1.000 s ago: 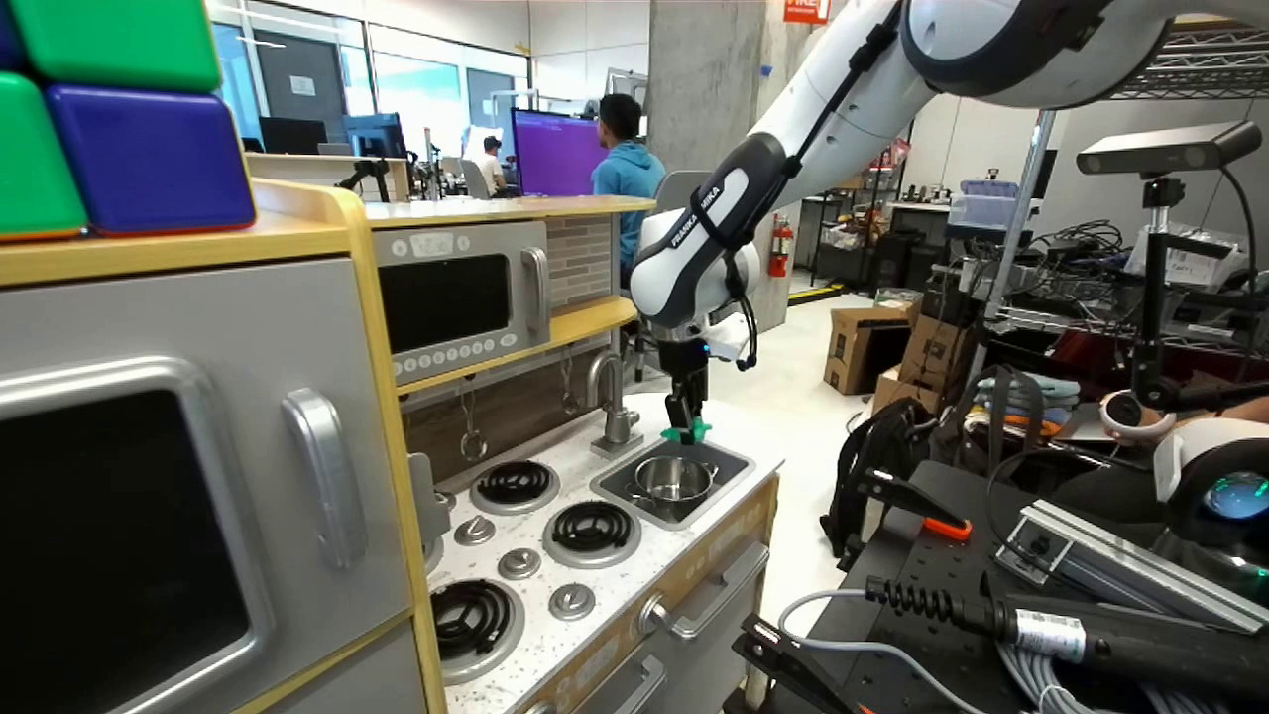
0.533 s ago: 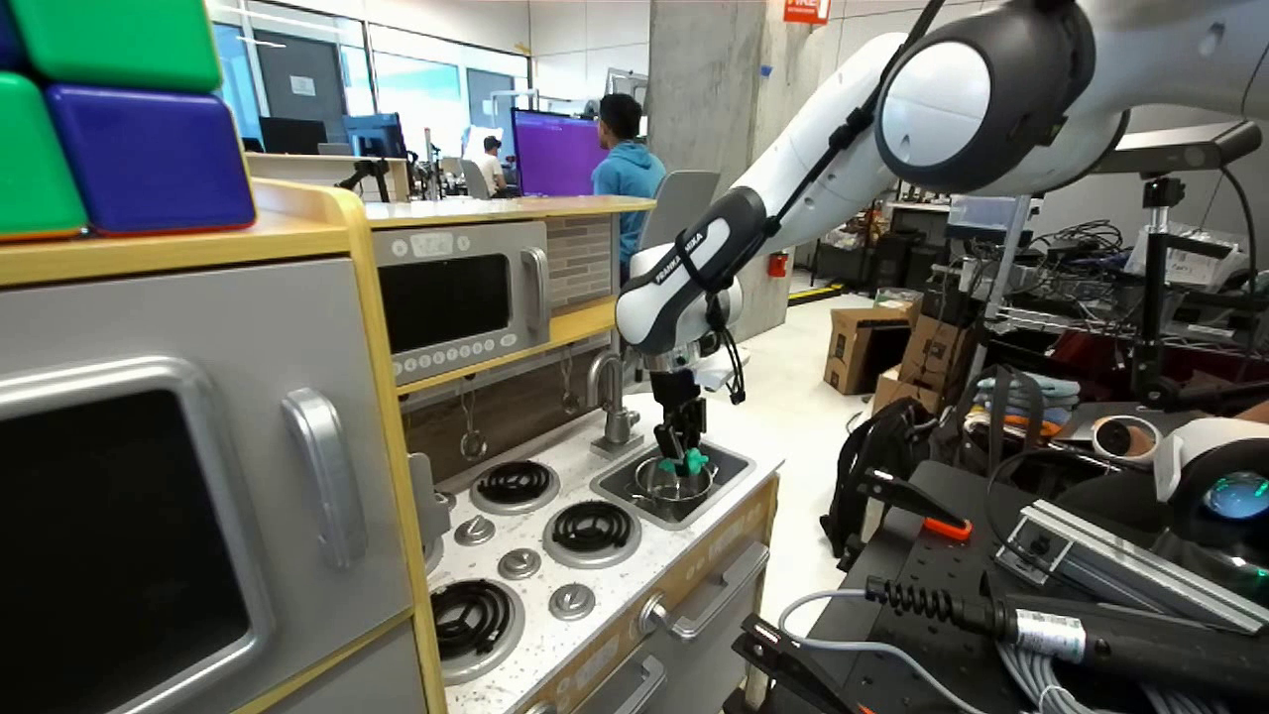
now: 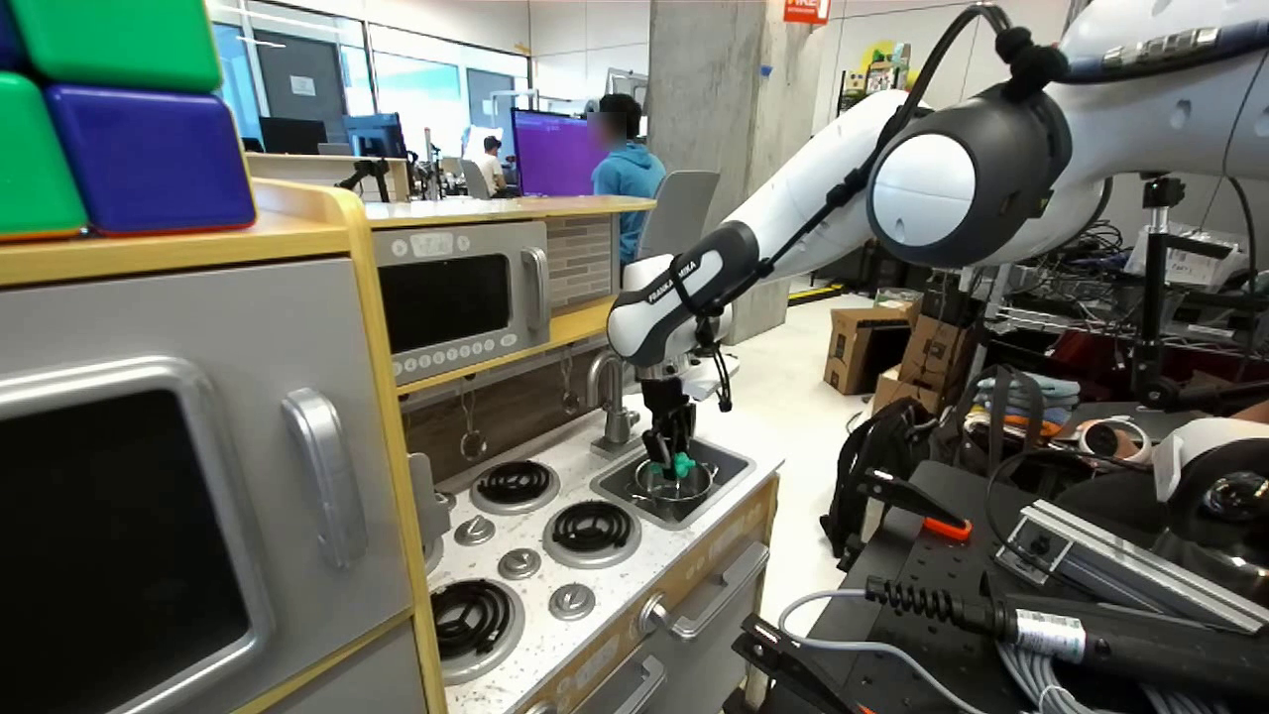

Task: Put the plastic grapes in the pot in the sink

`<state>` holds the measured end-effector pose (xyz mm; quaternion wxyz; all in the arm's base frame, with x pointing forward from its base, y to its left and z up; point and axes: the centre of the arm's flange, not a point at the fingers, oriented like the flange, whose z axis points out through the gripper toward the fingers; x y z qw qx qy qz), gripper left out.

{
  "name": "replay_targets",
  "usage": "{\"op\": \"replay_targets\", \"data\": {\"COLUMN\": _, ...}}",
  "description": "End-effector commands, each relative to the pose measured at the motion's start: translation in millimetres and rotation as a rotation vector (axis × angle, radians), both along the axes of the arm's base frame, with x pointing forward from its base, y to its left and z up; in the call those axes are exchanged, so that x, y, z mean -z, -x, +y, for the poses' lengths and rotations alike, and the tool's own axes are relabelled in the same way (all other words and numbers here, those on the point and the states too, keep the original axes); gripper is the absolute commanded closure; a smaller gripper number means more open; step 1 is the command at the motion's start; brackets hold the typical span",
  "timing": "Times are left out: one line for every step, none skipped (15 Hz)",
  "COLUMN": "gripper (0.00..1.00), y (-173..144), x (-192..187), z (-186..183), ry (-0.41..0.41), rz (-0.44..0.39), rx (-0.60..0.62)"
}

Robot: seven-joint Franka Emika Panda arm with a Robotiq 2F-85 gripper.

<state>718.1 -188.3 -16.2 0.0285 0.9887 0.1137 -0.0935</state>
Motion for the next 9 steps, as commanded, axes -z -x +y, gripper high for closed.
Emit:
{"op": "replay_targets", "data": {"gripper": 0.20, "y": -45, "x": 13, "z": -4, "ry": -0.011, "rz": 0.013, "rx": 0.005}}
{"op": "replay_targets", "data": {"gripper": 0.14, "y": -43, "x": 12, "z": -1, "ry": -0.015, "rz": 0.027, "rx": -0.006}}
{"op": "replay_targets", "data": {"gripper": 0.05, "y": -37, "x": 7, "z": 6, "ry": -0.044, "rz": 0.070, "rx": -0.031}}
{"op": "replay_targets", "data": {"gripper": 0.01, "y": -27, "x": 0, "z": 16, "ry": -0.087, "rz": 0.106, "rx": -0.070}}
{"op": "replay_targets", "data": {"gripper": 0.00, "y": -14, "x": -9, "z": 28, "ry": -0.113, "rz": 0.140, "rx": -0.116}}
{"op": "replay_targets", "data": {"gripper": 0.00, "y": 0, "x": -22, "z": 40, "ry": -0.136, "rz": 0.169, "rx": -0.160}}
{"op": "replay_targets", "data": {"gripper": 0.00, "y": 13, "x": -37, "z": 53, "ry": -0.169, "rz": 0.181, "rx": -0.221}}
{"op": "replay_targets", "data": {"gripper": 0.00, "y": 29, "x": -57, "z": 63, "ry": -0.188, "rz": 0.168, "rx": -0.276}}
{"op": "replay_targets", "data": {"gripper": 0.00, "y": 34, "x": -66, "z": 69, "ry": -0.213, "rz": 0.170, "rx": -0.321}}
